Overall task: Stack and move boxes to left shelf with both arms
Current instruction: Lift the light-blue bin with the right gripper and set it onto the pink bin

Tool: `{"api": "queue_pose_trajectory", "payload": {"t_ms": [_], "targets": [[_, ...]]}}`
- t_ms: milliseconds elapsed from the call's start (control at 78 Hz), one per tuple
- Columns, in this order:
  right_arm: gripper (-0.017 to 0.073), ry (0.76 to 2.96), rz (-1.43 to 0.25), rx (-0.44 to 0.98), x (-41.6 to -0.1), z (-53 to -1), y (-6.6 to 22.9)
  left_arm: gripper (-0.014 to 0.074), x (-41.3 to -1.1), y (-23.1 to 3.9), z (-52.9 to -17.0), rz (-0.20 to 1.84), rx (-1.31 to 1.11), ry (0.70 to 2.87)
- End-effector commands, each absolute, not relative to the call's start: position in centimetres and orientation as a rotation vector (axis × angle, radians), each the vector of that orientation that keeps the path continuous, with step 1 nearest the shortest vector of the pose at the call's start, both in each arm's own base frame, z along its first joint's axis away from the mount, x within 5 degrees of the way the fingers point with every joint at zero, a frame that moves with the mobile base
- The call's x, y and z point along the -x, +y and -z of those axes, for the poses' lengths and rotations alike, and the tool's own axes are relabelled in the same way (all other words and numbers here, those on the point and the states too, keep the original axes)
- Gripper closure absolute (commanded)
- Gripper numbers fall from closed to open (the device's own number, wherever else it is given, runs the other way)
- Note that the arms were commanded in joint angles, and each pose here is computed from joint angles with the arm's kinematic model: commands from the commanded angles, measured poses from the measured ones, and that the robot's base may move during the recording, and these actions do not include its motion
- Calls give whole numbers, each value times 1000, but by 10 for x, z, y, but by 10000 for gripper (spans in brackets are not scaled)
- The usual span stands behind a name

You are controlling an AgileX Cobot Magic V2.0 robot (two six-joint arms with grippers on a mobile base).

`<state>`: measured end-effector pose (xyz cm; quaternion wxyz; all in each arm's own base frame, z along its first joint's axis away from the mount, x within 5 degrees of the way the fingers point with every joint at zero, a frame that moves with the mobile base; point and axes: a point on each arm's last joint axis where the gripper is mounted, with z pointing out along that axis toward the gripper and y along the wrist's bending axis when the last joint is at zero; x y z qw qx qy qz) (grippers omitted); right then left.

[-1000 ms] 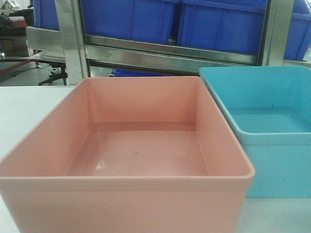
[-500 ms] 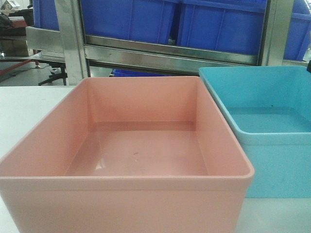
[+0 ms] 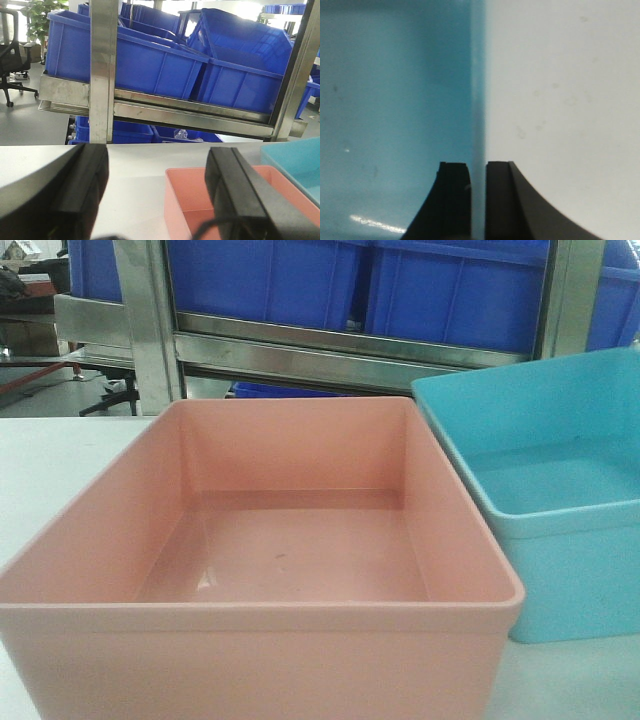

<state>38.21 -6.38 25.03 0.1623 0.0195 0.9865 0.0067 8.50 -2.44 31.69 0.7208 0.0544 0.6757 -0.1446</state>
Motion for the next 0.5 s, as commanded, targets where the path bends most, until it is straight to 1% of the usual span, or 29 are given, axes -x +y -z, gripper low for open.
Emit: {"api": "queue_pose_trajectory", "payload": {"t_ms": [0, 128, 205, 269, 359, 487], "targets": [[503, 2626, 37, -78, -367, -309, -74, 258, -84, -21, -332, 307, -89, 1406], [503, 2514, 75, -118, -347, -344, -83, 258, -84, -21, -332, 307, -89, 1406], [503, 2447, 67, -129, -337, -363, -81, 258, -84, -21, -332, 307, -89, 1406], [503, 2398, 39, -150, -329, -378, -77, 258, -84, -21, -332, 307, -89, 1406], [503, 2338, -40, -220, -320, -400, -71, 258, -84, -21, -332, 307, -89, 1406], [503, 2297, -128, -288, -306, -425, -54, 258, -84, -21, -332, 307, -89, 1406]]}}
